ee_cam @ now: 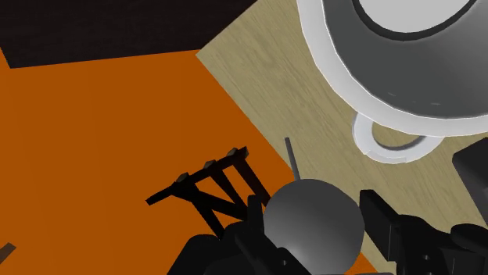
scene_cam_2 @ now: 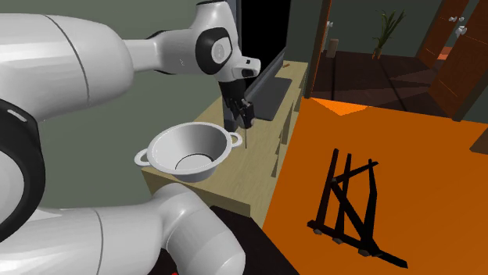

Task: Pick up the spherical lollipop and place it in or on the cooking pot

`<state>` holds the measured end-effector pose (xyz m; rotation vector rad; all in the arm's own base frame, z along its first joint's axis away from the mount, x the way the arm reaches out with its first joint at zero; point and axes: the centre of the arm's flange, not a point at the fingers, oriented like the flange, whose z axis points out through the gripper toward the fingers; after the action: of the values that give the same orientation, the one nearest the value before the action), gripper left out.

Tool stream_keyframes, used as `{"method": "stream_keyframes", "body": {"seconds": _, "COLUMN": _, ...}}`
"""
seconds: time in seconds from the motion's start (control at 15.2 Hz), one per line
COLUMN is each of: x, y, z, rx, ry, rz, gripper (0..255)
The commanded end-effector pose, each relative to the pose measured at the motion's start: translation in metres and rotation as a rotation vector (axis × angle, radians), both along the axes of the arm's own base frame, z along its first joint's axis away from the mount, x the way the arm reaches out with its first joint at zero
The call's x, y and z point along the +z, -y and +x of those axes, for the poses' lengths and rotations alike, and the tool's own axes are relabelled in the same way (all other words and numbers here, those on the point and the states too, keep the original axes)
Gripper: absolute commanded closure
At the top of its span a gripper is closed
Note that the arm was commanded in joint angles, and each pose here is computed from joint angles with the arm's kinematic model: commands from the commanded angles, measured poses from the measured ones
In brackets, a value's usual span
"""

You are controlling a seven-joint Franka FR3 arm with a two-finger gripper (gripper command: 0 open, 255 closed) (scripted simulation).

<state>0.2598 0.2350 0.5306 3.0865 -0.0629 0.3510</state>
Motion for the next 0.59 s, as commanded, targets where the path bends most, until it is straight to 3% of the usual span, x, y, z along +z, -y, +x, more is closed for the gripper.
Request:
{"method": "stream_keyframes", "body": {"seconds": 0.0, "x": 0.011, "y": 0.0, "z": -0.001, "rx": 0.0, "ry": 0.0, "rz": 0.0, "gripper": 255}}
{"method": "stream_keyframes", "body": {"seconds": 0.4, "x": 0.041, "y": 0.0, "z": -0.001, "rx": 0.0, "ry": 0.0, "rz": 0.0, "gripper": 255}}
{"method": "stream_keyframes", "body": {"seconds": 0.53, "x": 0.047, "y": -0.02, "z": -0.017, "rx": 0.0, "ry": 0.0, "rz": 0.0, "gripper": 255}}
